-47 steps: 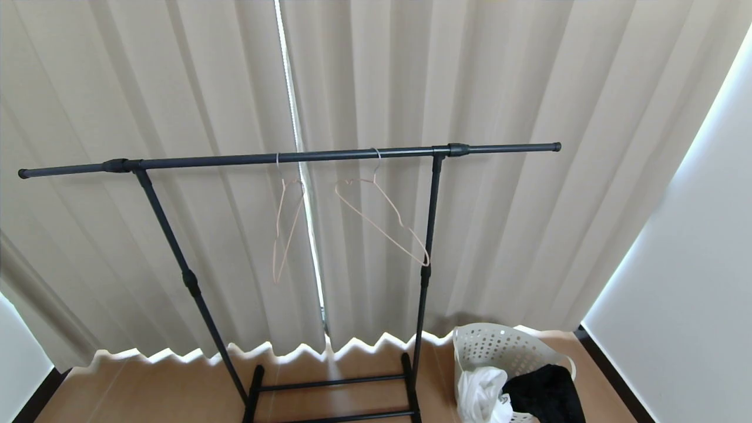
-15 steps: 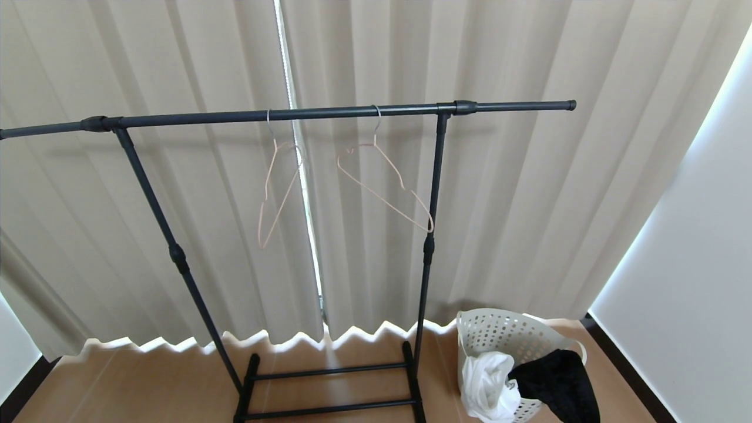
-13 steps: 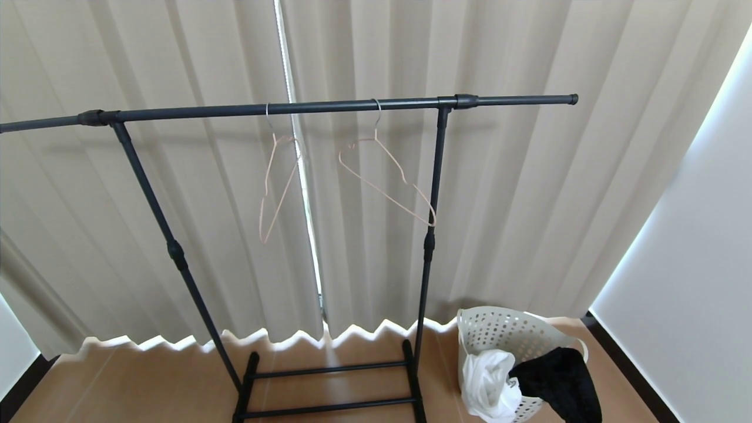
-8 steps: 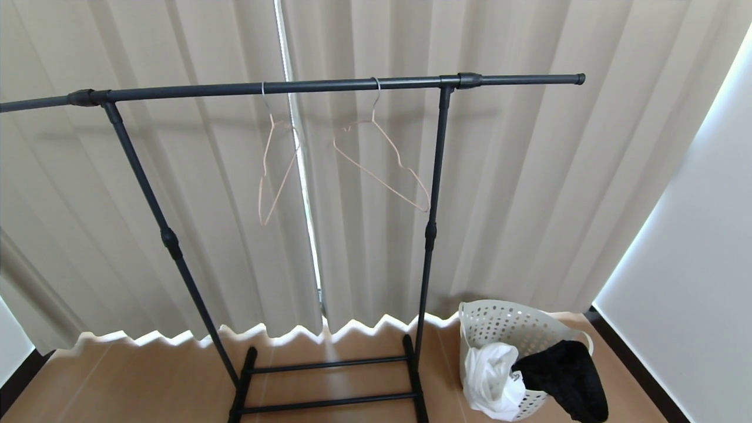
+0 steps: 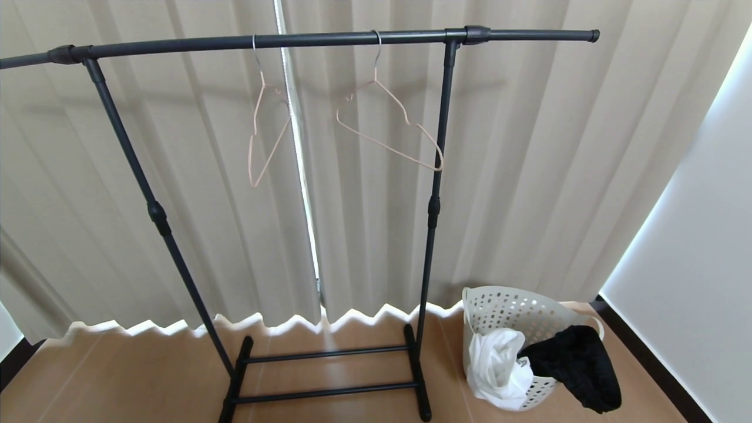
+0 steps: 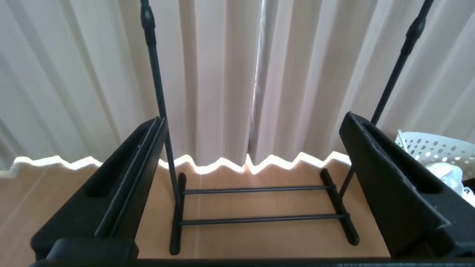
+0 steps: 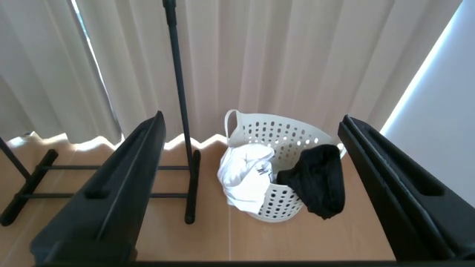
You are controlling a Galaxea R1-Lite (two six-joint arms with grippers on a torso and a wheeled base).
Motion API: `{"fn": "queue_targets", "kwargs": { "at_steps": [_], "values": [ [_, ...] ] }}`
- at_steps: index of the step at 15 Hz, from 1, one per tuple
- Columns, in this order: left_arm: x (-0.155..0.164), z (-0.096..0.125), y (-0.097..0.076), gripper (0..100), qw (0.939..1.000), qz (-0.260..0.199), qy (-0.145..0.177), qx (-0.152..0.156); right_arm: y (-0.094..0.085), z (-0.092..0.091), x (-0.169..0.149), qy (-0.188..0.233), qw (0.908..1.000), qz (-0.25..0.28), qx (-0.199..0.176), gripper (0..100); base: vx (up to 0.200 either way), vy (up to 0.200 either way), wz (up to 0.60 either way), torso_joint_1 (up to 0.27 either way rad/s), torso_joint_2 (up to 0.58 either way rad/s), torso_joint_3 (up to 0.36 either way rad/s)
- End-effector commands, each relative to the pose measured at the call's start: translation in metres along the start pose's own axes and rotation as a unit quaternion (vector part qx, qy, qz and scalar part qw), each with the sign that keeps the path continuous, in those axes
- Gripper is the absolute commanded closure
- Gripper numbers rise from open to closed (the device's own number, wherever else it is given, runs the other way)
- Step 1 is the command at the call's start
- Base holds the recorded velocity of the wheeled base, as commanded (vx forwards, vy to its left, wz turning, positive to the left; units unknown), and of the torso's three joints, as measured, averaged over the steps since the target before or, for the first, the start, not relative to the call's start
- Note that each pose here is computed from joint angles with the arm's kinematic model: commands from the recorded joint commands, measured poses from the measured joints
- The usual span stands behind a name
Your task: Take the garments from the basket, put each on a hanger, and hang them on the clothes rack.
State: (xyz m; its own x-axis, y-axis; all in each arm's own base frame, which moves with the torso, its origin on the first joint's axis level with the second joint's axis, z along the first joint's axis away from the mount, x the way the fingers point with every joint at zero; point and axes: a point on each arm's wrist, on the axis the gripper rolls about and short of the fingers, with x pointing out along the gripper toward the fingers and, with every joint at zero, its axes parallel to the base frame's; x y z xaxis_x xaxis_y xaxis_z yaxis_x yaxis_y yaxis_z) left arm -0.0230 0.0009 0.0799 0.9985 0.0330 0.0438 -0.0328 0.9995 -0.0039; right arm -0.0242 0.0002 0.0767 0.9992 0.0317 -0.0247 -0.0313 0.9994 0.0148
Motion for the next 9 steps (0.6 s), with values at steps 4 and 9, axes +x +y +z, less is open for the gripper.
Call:
{"fn": "queue_targets", "kwargs": {
  "at_steps": [4,9],
  "values": [
    [0.0001,0.0000,0.0000,0,1.0000,0.000,0.000,0.000,0.0000,0.0000,0.0000,0.000,1.0000,0.001,-0.001,0,0.000,0.000,0.00,-0.170,0.50,0.325],
    [0.0001,0.0000,0.0000,0,1.0000,0.000,0.000,0.000,0.0000,0.0000,0.0000,0.000,1.0000,0.001,-0.001,0,0.000,0.000,0.00,-0.137,0.47,0.338]
  ]
}}
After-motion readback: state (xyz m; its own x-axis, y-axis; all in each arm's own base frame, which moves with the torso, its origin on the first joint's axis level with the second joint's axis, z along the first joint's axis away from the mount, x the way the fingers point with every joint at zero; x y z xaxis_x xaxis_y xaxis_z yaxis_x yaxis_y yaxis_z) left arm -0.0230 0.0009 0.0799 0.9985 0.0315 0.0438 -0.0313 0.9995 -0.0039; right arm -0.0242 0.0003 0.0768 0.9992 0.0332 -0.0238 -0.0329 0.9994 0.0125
